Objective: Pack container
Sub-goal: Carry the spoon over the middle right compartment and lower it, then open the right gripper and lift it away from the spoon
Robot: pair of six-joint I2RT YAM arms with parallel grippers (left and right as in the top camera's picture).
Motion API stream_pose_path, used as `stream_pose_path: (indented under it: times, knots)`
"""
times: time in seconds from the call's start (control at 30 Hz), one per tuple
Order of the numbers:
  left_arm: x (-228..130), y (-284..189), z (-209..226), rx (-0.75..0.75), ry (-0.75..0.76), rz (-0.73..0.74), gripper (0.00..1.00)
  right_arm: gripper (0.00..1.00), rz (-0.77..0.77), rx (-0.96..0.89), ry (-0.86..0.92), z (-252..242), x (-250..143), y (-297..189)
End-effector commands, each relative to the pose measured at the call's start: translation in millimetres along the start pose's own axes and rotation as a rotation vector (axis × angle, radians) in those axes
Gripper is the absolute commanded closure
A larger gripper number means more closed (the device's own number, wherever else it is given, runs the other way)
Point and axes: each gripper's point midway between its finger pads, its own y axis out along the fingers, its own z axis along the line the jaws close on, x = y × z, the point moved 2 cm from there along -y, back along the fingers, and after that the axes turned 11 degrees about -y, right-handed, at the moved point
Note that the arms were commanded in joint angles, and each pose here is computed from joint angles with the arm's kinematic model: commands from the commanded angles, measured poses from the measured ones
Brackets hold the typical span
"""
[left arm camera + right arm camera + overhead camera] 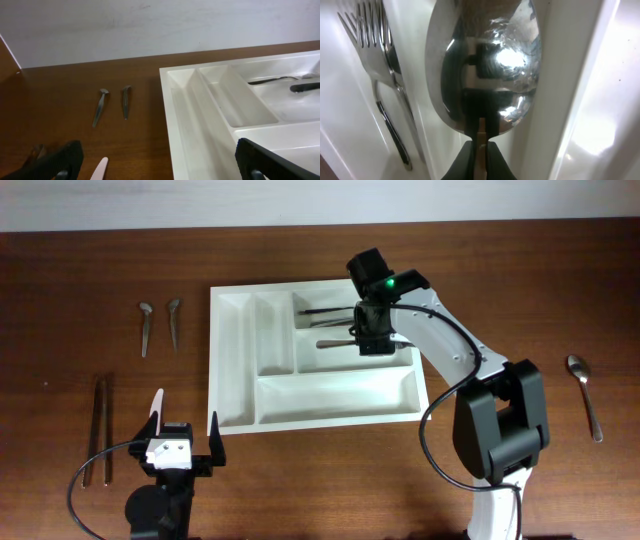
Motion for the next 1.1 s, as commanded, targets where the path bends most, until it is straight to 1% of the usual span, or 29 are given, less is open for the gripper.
stream_pose_path:
  times: [0.0, 0.43, 0.77, 0.9, 1.0, 1.07]
  knots:
    - [-1, 0, 2, 0.012, 0.016, -0.002, 0.01, 0.92, -0.043, 0.000, 0.005, -1, 4, 2]
    - [-1, 0, 2, 0.012, 0.016, -0.002, 0.01, 0.90, -0.048, -0.053, -0.015, -10, 5, 21]
    - [-1, 0, 2, 0.012, 0.016, -0.002, 0.01, 0.90, -0.043, -0.021, -0.040, -3, 1, 22]
    - [-1, 0, 2, 0.012, 0.016, -0.002, 0.01, 0.82, -0.043, -0.021, -0.040, -3, 1, 22]
    - [-1, 0, 2, 0.012, 0.016, -0.002, 0.01, 0.66, -0.043, -0.020, -0.057, -3, 1, 22]
    - [-1, 0, 2, 0.012, 0.016, -0.002, 0.01, 0.64, -0.042, -0.021, -0.061, -3, 1, 22]
